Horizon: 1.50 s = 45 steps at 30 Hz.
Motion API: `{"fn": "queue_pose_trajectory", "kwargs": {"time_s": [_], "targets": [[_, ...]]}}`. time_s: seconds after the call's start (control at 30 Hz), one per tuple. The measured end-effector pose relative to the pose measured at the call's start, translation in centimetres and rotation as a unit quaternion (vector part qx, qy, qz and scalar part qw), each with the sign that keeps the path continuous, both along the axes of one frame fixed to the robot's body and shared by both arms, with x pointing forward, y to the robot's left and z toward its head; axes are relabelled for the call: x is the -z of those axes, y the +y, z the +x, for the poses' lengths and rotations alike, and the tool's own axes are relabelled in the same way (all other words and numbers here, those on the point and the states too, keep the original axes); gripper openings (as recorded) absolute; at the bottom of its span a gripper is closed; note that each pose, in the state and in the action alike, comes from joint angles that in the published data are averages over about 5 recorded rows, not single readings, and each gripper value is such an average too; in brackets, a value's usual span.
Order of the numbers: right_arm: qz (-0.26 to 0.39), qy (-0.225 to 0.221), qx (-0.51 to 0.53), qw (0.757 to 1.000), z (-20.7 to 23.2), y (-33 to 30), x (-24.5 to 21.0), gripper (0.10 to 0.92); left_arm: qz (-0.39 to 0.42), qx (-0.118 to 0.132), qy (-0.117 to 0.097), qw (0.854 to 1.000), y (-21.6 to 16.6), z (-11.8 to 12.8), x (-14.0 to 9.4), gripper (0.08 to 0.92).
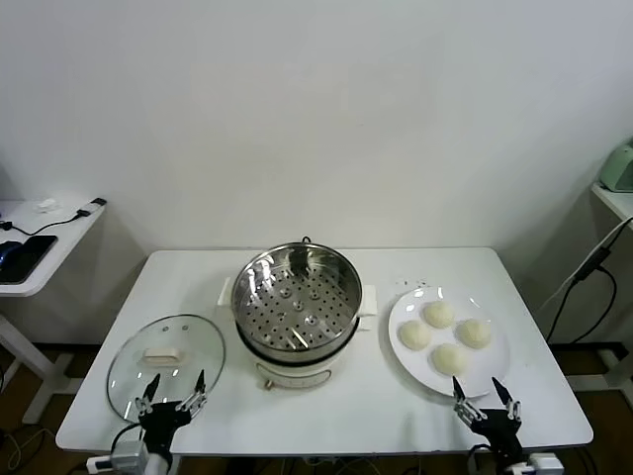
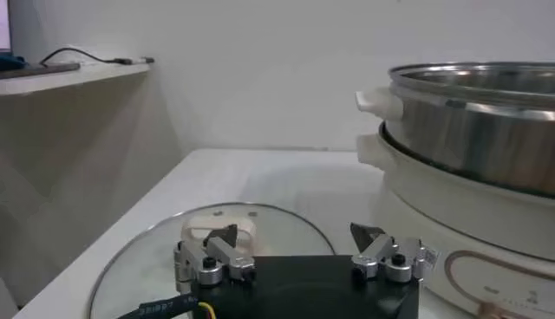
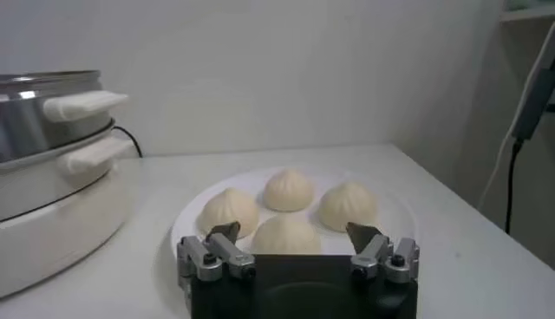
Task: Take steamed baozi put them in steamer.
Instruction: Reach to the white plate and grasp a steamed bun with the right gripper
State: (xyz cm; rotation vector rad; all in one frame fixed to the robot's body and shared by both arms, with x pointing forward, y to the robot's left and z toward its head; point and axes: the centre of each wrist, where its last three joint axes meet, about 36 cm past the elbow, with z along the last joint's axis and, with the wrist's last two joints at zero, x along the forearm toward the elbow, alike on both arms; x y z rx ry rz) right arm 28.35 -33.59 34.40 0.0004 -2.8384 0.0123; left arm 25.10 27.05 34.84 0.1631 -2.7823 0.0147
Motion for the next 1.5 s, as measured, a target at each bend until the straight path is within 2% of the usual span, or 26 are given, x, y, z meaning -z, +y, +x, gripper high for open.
{"fn": "queue_pose_trajectory", "kwargs": {"time_s": [0.1, 0.33, 0.5, 0.67, 0.9, 1.03, 1.13, 1.2, 1.3, 1.5], "targets": [[-0.013, -0.004, -0.008, 1.000, 2.2, -0.7, -0.9, 0.823, -0.001, 0.001, 0.001, 1.000, -0.1, 0.0, 0.1, 0.823], [-0.084, -0.021, -0.075, 0.993, 11.6, -2.7, -4.8, 0.823, -0.002, 0.007, 0.000, 1.000, -0.2, 0.3, 0.1, 0.823], [-0.169, -0.020, -0.188, 0.967, 18.8, -3.2, -8.6, 0.823, -0.001, 0.010, -0.004, 1.000, -0.2, 0.5, 0.0, 0.823], [-0.263, 0.009, -0.338, 0.904, 24.9, -3.8, -12.2, 0.823, -0.002, 0.013, -0.005, 1.000, -0.3, 0.5, 0.0, 0.823], [-0.363, 0.090, -0.513, 0.773, 31.4, -6.2, -17.1, 0.823, 0.000, 0.018, -0.003, 1.000, -0.4, 0.1, 0.2, 0.823], [-0.407, 0.149, -0.567, 0.701, 34.2, -6.9, -20.4, 0.823, 0.001, 0.019, -0.005, 1.000, -0.3, 0.2, 0.2, 0.823], [-0.429, 0.198, -0.588, 0.657, 35.6, -7.1, -21.7, 0.823, 0.003, 0.019, -0.007, 1.000, -0.1, 0.4, 0.2, 0.823], [-0.437, 0.229, -0.593, 0.636, 36.2, -7.3, -22.0, 0.823, 0.004, 0.018, -0.008, 1.000, 0.0, 0.5, 0.2, 0.823], [-0.442, 0.269, -0.593, 0.617, 37.0, -7.5, -22.0, 0.823, 0.005, 0.018, -0.009, 1.000, 0.1, 0.6, 0.2, 0.823], [-0.435, 0.325, -0.579, 0.608, 38.1, -7.1, -19.6, 0.823, 0.004, 0.017, -0.010, 1.000, 0.2, 0.7, 0.4, 0.823]]}}
